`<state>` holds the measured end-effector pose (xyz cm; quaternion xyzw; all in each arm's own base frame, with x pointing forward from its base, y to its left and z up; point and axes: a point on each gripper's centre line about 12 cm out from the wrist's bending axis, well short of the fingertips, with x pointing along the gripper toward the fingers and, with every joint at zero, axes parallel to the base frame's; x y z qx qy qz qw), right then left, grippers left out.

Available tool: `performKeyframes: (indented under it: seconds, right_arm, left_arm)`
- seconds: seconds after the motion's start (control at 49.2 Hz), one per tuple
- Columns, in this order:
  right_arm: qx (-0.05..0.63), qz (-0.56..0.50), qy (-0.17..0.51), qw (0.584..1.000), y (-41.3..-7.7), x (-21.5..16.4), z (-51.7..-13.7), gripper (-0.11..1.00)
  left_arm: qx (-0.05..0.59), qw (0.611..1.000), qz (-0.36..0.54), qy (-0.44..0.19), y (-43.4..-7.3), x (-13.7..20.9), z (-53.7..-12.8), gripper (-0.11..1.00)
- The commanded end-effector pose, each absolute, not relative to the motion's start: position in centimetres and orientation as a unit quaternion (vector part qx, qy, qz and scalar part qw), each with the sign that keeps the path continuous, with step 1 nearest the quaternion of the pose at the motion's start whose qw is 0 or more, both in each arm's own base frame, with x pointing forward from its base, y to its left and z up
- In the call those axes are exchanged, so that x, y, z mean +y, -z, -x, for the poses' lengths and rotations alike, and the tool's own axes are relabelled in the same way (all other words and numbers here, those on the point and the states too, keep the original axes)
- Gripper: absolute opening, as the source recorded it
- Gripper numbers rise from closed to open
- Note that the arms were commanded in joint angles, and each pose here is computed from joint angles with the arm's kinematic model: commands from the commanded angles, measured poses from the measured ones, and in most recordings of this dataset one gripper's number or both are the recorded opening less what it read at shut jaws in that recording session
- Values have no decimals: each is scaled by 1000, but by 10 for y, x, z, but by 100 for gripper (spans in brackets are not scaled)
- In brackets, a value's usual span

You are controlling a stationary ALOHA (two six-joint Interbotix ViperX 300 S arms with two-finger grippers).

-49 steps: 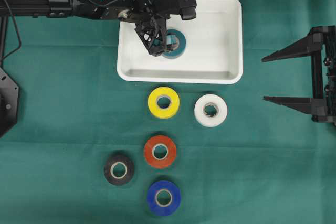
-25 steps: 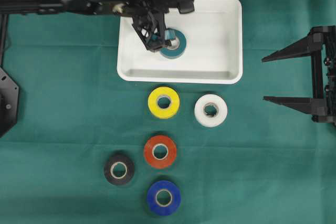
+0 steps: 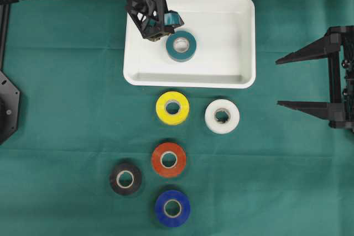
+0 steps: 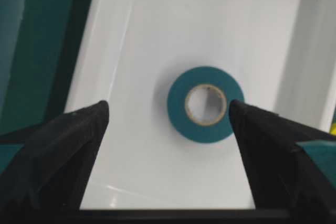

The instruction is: Pick up the tape from a random location and place it into the white case.

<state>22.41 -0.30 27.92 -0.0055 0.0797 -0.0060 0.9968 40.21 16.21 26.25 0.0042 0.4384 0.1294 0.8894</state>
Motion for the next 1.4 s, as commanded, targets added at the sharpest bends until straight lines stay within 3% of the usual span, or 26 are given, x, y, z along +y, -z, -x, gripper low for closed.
performKeyframes:
  seconds: [0.0,0.224,0.712,1.058,1.383]
  right_arm:
    - [68,6,6,998,-289,-3,-227,91]
    - [68,6,6,998,-289,-3,-227,91]
    - [68,6,6,998,-289,-3,-227,91]
    - [67,4,6,998,-289,-3,-227,91]
    - [67,5,6,998,-290,-3,-227,91]
  left_arm:
    - [413,901,-14,-134,-284,161,-401,96]
    - [418,900,-15,-122,-281,149,-400,96]
    - [413,908,-67,-1,-274,37,-418,96]
    - [391,918,-69,-4,-282,36,-401,96]
    - [275,958,-79,-16,-316,30,-343,96]
